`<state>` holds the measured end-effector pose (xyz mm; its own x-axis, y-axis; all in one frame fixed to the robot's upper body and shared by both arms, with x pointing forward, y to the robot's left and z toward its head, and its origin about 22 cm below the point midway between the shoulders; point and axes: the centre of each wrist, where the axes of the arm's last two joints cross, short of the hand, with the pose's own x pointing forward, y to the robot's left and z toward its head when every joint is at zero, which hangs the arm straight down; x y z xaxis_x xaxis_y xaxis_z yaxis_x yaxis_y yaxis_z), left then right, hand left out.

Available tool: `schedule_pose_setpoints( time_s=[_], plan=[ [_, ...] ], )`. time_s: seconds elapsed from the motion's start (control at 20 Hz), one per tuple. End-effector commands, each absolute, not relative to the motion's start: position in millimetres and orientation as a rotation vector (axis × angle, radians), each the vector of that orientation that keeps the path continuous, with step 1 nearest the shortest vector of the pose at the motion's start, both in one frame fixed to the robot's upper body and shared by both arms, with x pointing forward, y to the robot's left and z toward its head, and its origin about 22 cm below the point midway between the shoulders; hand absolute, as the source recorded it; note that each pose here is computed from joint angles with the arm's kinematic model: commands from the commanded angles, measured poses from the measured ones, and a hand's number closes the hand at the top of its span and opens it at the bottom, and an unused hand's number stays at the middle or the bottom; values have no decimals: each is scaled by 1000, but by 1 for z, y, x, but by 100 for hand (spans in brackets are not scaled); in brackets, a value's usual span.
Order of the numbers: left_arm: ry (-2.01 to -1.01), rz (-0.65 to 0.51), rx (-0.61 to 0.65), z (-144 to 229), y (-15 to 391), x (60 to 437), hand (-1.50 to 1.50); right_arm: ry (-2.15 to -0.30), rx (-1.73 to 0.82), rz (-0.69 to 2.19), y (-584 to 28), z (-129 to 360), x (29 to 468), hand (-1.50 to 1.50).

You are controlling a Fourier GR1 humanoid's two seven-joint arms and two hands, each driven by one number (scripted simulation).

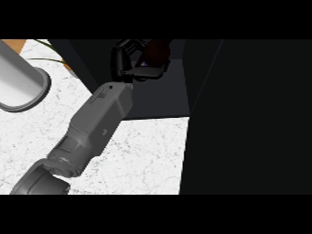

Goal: Pick up the wine, place it into the cabinet and close the cabinet

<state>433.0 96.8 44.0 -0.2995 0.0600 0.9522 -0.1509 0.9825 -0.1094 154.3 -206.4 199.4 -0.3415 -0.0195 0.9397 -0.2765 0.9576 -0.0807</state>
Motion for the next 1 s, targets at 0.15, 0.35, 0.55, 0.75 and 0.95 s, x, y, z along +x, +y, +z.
schedule_pose_setpoints(
  time_s=[0.15,0.35,0.55,0.75,0.95],
  plan=[
    [-1830,251,57,39,100,433,150,-1917,240,257,-197,209,150,-150],
    [-1819,248,84,41,110,437,150,-1927,250,279,-210,198,148,-150],
    [-1830,207,115,30,119,433,150,-1936,256,265,-203,204,149,-150],
    [-1820,210,179,24,132,433,-150,-1942,253,286,-216,203,152,-150],
    [-1805,161,188,13,124,426,-150,-1945,259,283,-200,204,159,-150]
  ],
)
